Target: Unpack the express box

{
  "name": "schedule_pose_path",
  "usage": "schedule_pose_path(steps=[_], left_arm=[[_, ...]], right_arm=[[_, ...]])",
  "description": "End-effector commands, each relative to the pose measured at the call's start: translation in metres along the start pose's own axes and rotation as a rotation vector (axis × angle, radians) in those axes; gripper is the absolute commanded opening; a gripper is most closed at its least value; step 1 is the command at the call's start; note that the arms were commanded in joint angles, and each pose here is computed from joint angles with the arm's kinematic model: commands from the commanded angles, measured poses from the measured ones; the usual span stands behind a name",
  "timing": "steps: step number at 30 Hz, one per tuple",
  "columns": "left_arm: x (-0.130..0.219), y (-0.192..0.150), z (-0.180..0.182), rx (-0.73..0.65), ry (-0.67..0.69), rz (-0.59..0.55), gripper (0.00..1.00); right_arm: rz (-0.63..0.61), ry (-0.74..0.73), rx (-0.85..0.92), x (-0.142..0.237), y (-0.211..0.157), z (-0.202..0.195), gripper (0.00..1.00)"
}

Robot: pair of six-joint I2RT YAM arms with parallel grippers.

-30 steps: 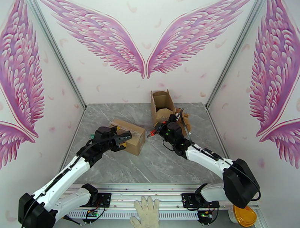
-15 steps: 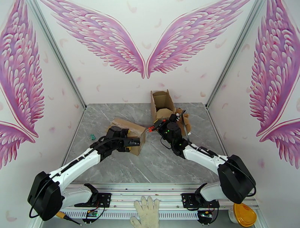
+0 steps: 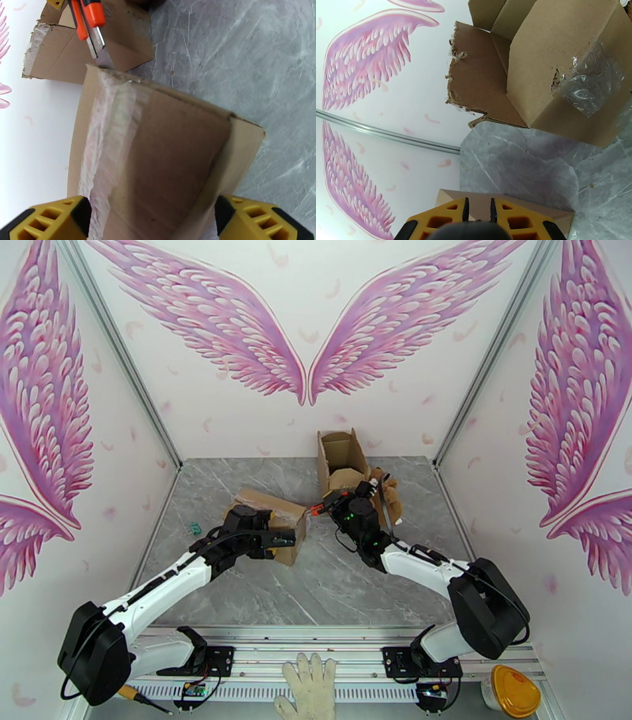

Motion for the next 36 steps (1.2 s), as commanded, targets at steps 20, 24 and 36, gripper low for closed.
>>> schedule_pose_path(steps=[20,24,36], left_arm=[[0.004,-0.007,0.008,0.112,0.077,-0.029,0.85],[-0.002,-0.005,0.012,0.15,0.088,-0.057,0.84],[-0.022,0.002,0.017,0.254,0.119,-0.109,0.75]], right_arm=[[-0.02,0.032,-0.054,-0.008,-0.003,0.003,0.0],[-0.005,0.052,-0.078,-0.011,-0.007,0.002,0.0],[0.118,0.029,-0.109,-0.017,-0.018,0.002,0.0]])
Point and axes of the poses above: each hand's point on the last joint's axis, 136 mm out from that joint toward the fingers, its own x axis back along the fingers, its own z axis along the line the jaws close on, y = z × x, the point moved 10 cm from there along x, back along the fingers, and after that the axes turned 9 degrees about -x, right-handed, at the moved point
